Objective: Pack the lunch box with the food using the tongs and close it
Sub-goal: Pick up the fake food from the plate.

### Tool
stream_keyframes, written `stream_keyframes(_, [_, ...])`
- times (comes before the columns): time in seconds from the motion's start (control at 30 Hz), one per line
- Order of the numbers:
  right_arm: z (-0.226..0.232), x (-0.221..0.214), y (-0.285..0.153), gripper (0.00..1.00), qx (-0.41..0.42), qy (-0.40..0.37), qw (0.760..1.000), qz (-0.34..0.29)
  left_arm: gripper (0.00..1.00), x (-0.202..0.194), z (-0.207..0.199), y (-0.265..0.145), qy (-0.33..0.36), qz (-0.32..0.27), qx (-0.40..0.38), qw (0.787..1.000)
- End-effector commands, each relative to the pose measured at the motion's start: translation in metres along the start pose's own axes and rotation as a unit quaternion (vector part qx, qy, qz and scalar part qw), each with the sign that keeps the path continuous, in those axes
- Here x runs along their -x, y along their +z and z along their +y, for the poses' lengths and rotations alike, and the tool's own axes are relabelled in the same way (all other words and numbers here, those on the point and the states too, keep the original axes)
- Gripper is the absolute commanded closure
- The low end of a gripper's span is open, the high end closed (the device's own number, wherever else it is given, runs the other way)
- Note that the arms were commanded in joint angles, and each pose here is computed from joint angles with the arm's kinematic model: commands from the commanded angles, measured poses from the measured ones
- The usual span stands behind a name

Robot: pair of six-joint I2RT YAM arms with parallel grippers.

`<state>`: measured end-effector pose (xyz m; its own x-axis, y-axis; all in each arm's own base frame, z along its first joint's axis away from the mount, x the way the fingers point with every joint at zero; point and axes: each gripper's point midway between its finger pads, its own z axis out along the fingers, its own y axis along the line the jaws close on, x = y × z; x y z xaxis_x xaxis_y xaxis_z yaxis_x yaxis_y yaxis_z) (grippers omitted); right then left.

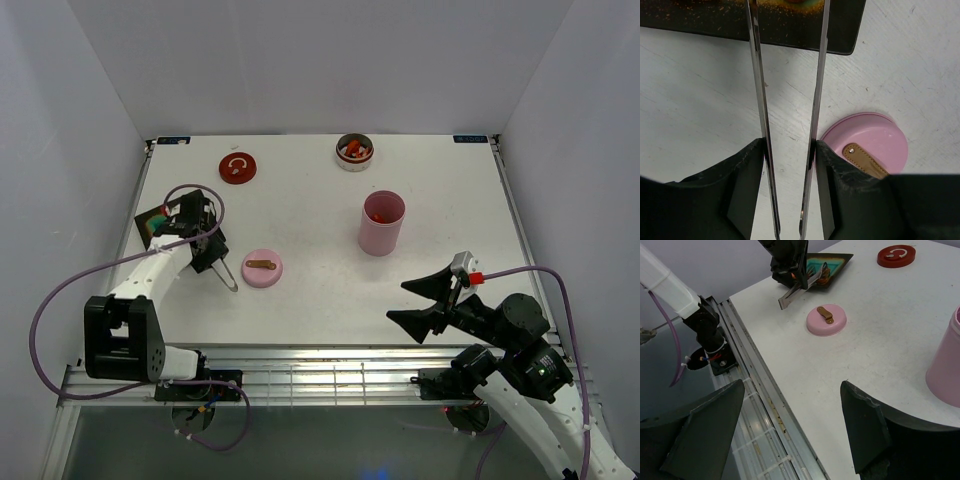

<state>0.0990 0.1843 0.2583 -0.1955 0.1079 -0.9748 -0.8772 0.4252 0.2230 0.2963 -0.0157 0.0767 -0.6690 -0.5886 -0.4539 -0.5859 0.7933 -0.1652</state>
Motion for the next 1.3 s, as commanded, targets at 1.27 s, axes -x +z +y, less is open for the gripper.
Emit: stream_keyframes(1.27, [0.006,0.02,-0.006,0.17,0.0,-0.018,0.999,-0.028,0.47,0.052,-0.016,-0.052,0.057,-0.018,0.007,0.998])
